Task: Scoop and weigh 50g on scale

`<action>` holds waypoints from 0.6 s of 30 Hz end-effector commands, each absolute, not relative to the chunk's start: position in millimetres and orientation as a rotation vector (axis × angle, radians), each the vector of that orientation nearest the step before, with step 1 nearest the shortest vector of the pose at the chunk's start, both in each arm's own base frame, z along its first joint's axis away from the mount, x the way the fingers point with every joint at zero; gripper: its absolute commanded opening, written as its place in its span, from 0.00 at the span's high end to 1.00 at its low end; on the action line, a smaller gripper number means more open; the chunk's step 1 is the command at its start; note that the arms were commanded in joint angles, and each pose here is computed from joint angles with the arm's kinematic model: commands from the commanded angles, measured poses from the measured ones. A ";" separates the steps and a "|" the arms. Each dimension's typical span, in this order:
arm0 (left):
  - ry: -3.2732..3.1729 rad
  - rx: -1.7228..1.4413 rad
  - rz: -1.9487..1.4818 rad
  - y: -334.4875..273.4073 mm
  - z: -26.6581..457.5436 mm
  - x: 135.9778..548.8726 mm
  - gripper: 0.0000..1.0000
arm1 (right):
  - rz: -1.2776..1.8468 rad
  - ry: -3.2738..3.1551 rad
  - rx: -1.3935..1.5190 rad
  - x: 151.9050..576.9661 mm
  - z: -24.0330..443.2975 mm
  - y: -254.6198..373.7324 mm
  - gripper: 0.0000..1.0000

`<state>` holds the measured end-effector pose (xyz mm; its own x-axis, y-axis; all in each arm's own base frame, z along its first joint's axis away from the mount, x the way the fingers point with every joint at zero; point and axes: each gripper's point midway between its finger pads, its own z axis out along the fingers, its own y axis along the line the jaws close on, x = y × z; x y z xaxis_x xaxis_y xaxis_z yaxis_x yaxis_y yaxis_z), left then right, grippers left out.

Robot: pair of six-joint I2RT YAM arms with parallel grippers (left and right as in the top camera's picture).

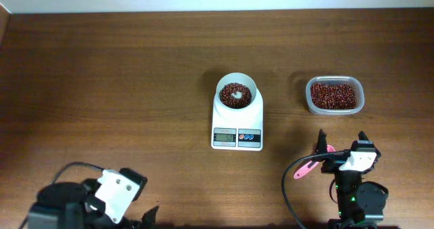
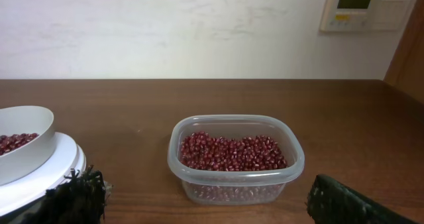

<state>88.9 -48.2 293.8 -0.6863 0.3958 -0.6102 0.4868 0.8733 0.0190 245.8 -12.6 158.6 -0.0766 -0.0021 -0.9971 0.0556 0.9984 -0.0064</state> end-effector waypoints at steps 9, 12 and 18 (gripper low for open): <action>2.220 0.377 -0.151 -34.9 294.4 55.1 0.01 | -0.051 1.647 0.035 245.7 156.1 -12.7 0.01; 2.127 0.322 -0.116 -32.8 296.5 34.0 0.01 | -0.051 1.647 0.035 245.7 156.1 -12.7 0.01; 1.985 0.323 -0.093 -32.1 296.8 7.9 0.01 | -0.041 1.647 0.024 245.8 156.1 -9.5 0.01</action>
<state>14.6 -31.7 296.0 -0.4249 0.1951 -0.8840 0.2751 0.9582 0.0792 245.8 -12.5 158.6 -0.0766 -0.0021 -0.9971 0.0552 0.9985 -0.0063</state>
